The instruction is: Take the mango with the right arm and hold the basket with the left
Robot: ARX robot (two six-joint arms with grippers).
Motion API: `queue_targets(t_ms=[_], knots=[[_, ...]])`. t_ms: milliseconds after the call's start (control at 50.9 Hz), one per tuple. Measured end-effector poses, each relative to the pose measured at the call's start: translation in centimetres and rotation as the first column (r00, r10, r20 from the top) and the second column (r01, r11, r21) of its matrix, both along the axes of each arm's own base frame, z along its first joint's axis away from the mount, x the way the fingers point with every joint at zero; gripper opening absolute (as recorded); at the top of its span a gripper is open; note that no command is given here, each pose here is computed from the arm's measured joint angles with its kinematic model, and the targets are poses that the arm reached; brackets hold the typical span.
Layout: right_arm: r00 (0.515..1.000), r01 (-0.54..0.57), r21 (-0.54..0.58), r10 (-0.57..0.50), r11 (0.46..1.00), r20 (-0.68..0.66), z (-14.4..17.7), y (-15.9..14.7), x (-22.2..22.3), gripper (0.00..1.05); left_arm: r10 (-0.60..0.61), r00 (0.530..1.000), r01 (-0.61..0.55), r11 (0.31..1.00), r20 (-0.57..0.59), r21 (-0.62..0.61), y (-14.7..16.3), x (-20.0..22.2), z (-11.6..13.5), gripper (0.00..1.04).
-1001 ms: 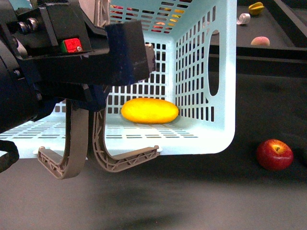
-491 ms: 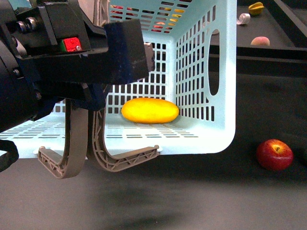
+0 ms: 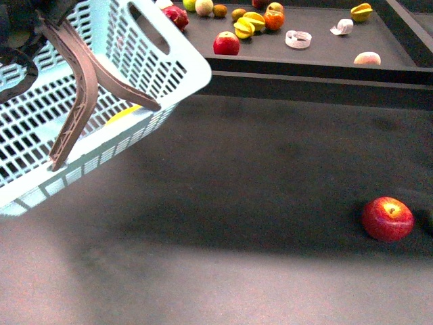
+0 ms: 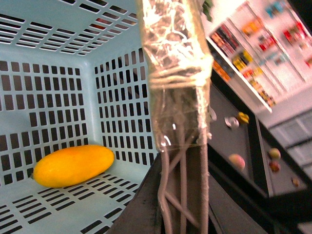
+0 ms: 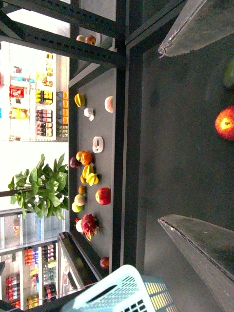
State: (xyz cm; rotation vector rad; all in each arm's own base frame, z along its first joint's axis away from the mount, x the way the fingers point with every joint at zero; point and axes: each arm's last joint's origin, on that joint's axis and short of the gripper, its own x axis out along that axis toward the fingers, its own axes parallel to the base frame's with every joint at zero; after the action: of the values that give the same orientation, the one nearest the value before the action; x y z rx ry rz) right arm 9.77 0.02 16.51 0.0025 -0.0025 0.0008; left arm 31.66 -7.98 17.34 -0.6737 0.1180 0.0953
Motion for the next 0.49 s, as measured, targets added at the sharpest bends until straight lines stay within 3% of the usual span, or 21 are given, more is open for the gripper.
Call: queue_targets(t_ms=[39, 157, 491], knots=[[1.000, 0.000, 0.000, 0.000, 1.000, 0.000, 0.0, 0.0, 0.0, 0.97, 0.088, 0.995, -0.092, 0.991, -0.038, -0.098, 1.2, 1.1, -0.5, 0.10], [1.000, 0.000, 0.000, 0.000, 1.000, 0.000, 0.0, 0.0, 0.0, 0.97, 0.200, 0.975, -0.217, 0.950, -0.097, -0.223, 2.8, 2.5, -1.5, 0.10], [1.000, 0.000, 0.000, 0.000, 1.000, 0.000, 0.0, 0.0, 0.0, 0.97, 0.298, 0.936, -0.351, 0.837, -0.187, -0.420, 4.3, 4.5, -3.9, 0.10]])
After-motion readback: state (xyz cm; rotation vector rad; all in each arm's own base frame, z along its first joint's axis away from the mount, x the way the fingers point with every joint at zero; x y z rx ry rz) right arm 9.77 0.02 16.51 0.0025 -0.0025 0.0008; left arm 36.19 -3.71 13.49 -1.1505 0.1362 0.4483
